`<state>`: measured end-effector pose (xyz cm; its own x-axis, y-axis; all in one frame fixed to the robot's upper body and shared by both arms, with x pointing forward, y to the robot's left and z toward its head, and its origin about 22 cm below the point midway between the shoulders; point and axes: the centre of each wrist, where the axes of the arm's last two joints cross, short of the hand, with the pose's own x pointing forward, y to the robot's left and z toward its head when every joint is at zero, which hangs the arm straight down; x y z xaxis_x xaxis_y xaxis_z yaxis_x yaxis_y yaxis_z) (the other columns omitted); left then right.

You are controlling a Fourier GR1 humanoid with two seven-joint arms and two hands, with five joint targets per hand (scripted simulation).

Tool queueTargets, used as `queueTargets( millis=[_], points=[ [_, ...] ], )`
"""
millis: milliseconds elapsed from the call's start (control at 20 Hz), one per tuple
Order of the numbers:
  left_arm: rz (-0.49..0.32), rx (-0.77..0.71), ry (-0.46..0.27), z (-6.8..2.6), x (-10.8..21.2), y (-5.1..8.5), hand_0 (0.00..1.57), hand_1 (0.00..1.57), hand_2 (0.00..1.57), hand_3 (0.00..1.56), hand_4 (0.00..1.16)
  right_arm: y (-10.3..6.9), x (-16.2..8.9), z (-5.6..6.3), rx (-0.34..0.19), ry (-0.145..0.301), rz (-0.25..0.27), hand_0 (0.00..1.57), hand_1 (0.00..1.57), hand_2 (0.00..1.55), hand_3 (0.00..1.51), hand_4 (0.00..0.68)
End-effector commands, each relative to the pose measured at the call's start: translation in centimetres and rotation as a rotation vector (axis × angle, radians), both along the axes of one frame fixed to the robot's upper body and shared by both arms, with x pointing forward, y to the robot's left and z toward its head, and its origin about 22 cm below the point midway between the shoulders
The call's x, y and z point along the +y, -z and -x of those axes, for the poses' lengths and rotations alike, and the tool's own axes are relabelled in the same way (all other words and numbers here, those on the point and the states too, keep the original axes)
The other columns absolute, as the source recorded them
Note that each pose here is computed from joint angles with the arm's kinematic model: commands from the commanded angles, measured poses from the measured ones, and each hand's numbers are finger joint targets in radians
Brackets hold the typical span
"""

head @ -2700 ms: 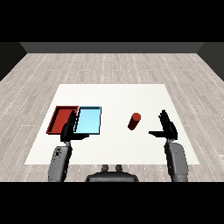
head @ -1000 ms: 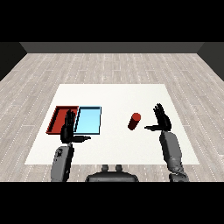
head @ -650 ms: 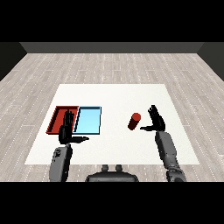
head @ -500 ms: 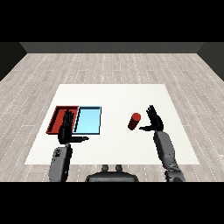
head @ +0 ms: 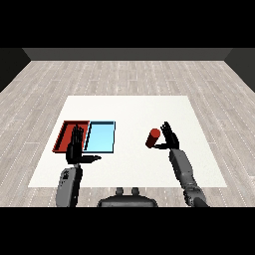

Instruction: Pick the red can and put it in the red box

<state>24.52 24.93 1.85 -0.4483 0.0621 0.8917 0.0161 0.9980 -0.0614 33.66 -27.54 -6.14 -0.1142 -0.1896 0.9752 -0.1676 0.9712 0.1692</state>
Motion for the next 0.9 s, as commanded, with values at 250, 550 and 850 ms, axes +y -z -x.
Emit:
queueTargets(
  millis=[250, 550, 850],
  points=[
    [-0.009, 0.005, 0.003, -0.17, -1.1, -0.3, 0.00, 0.00, 0.00, 0.00, 0.00, -0.5, 1.9, -2.6, 0.026, -0.033, -0.022, 0.00, 0.00, 0.00, 0.00, 0.000],
    [-0.037, 0.002, -0.013, -0.66, -0.7, -0.3, 0.00, 0.00, 0.00, 0.00, 0.00, 0.8, 1.9, -1.8, 0.038, -0.031, -0.037, 0.00, 0.00, 0.00, 0.00, 0.000],
    [-0.012, -0.017, -0.008, 0.18, 0.7, -0.2, 0.00, 0.00, 0.00, 0.00, 0.00, 0.6, 3.3, -2.3, 0.038, -0.060, -0.029, 0.00, 0.00, 0.00, 0.00, 0.000]
  ],
)
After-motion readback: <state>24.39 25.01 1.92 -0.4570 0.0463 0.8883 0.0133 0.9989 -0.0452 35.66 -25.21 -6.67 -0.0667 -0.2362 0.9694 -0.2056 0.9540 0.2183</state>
